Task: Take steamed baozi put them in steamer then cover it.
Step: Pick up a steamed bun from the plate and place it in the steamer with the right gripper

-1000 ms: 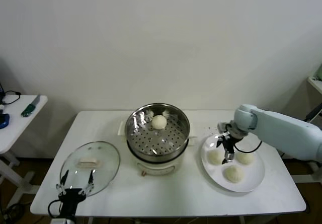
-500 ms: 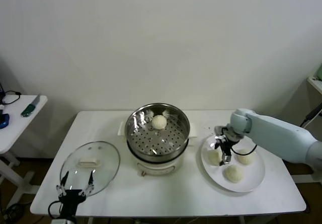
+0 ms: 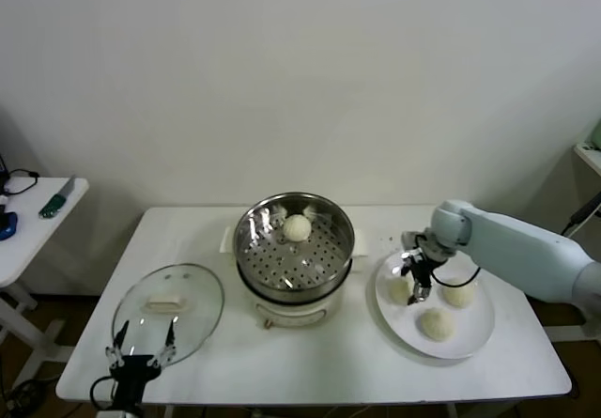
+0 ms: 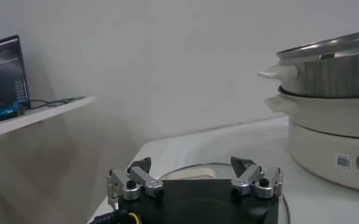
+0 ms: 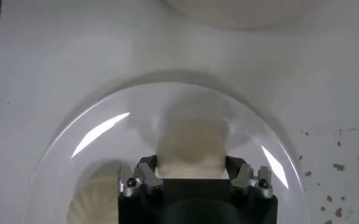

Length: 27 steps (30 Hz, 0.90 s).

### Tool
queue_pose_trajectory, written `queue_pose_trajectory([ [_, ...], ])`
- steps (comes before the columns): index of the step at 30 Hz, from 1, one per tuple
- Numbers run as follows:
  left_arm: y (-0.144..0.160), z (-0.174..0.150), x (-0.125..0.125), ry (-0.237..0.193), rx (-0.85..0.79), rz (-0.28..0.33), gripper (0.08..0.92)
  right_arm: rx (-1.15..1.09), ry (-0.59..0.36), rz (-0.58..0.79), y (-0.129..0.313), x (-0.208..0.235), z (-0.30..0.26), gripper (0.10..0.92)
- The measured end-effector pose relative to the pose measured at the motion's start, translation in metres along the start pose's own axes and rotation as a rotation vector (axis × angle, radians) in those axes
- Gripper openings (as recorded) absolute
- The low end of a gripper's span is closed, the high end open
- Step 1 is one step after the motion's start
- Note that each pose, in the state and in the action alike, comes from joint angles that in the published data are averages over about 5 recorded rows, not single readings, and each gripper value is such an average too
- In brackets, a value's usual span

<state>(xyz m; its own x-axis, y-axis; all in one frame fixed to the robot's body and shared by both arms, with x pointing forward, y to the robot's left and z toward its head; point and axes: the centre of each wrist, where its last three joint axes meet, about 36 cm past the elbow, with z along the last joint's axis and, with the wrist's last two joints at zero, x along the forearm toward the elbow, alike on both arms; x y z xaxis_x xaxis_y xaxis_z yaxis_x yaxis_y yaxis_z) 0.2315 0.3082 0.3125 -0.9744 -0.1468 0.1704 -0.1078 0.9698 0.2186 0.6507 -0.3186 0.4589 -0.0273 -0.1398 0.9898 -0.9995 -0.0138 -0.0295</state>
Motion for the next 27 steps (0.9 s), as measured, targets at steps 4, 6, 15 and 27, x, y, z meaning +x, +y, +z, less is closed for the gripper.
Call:
queue_pose_trajectory([
  [4,-0.001,-0.002,0.001,-0.004,0.001,0.001,0.823,-0.011,-0.016,0.017,-0.007,0.02,-0.001,0.721],
  [6,-0.001,-0.003,0.001,-0.006,0.002,0.003,0.823,-0.016,-0.028,0.03,-0.014,0.035,-0.004,0.721],
  [15,-0.008,-0.005,0.003,-0.011,0.007,0.018,0.823,-0.012,-0.099,0.124,-0.052,0.145,-0.04,0.721],
  [27,-0.015,-0.013,0.007,-0.026,0.009,0.051,0.823,0.056,-0.219,0.162,-0.067,0.231,-0.159,0.721],
])
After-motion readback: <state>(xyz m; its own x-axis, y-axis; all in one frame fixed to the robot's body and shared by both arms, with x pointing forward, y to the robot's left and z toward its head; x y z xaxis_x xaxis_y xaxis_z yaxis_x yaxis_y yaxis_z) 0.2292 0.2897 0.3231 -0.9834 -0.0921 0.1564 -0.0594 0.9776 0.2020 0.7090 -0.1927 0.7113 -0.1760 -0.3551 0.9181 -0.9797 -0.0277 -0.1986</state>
